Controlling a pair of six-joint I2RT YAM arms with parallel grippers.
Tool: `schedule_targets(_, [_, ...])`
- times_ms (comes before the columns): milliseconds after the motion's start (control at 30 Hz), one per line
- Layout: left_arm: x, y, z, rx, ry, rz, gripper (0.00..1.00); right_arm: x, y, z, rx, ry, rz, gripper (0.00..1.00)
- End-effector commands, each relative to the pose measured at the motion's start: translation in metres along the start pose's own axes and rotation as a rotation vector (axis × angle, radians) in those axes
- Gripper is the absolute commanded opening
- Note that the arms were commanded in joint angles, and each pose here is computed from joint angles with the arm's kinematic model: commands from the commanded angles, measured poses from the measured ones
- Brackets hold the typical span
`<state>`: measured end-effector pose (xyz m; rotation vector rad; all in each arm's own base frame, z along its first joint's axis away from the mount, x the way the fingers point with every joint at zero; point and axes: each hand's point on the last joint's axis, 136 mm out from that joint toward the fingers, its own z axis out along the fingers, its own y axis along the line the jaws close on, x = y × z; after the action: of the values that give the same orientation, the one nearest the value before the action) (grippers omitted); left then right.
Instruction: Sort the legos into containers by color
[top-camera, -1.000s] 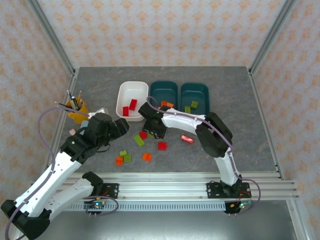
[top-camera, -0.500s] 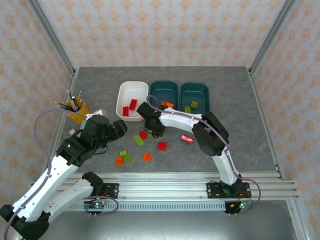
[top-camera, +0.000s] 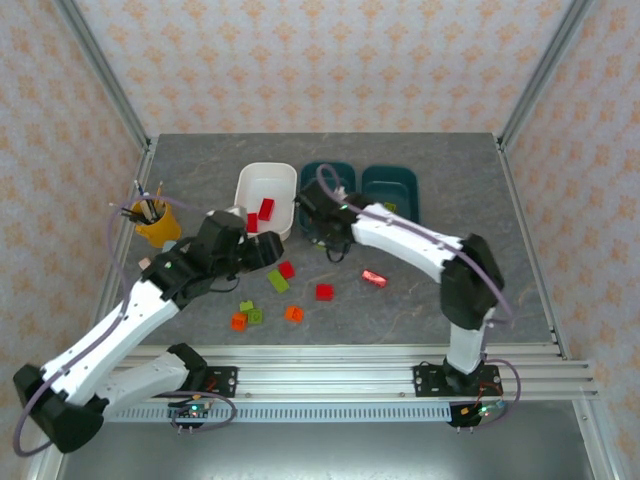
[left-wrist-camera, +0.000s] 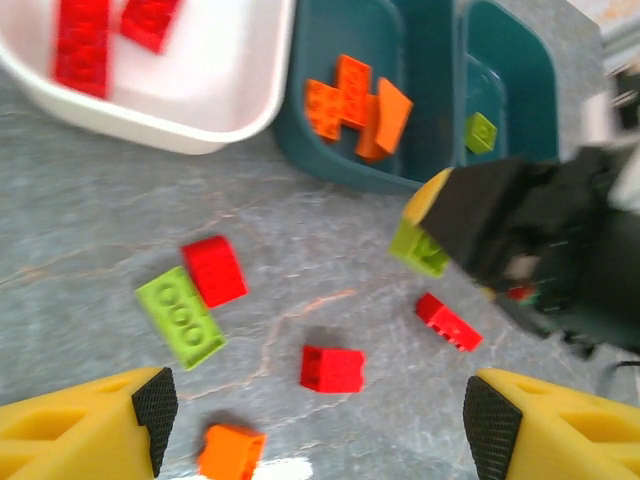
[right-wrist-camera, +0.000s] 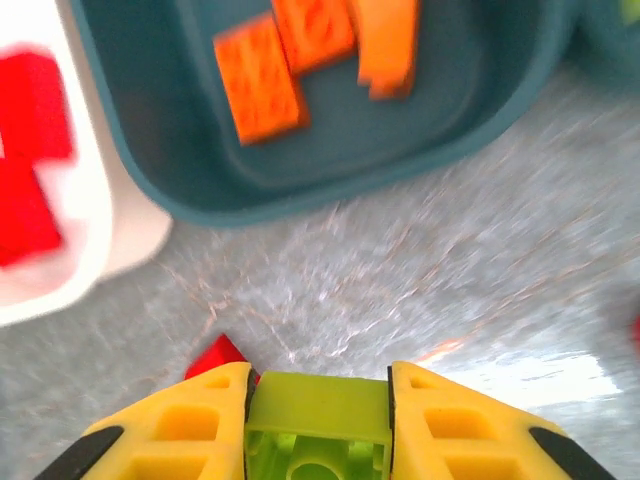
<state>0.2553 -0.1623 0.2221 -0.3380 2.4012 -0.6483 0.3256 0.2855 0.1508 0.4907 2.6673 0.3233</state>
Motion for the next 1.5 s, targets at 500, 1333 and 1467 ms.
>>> schedule_targets(500, [-0.045, -0.115, 0.080, 0.074, 0.044, 0.055, 0.79, -0.113, -0.168, 0.081, 0.345, 0.145, -0.055, 0.27])
schedule_targets(1333, [0.004, 0.061, 0.101, -0.290, 0.122, -0.112, 0.81, -0.040, -0.057, -0.045, -0.205, -0.046, -0.326, 0.61])
schedule_targets(1467, [0.006, 0.070, 0.126, -0.289, 0.147, -0.065, 0.83, 0.000, -0.060, -0.049, -0.269, 0.023, -0.360, 0.63])
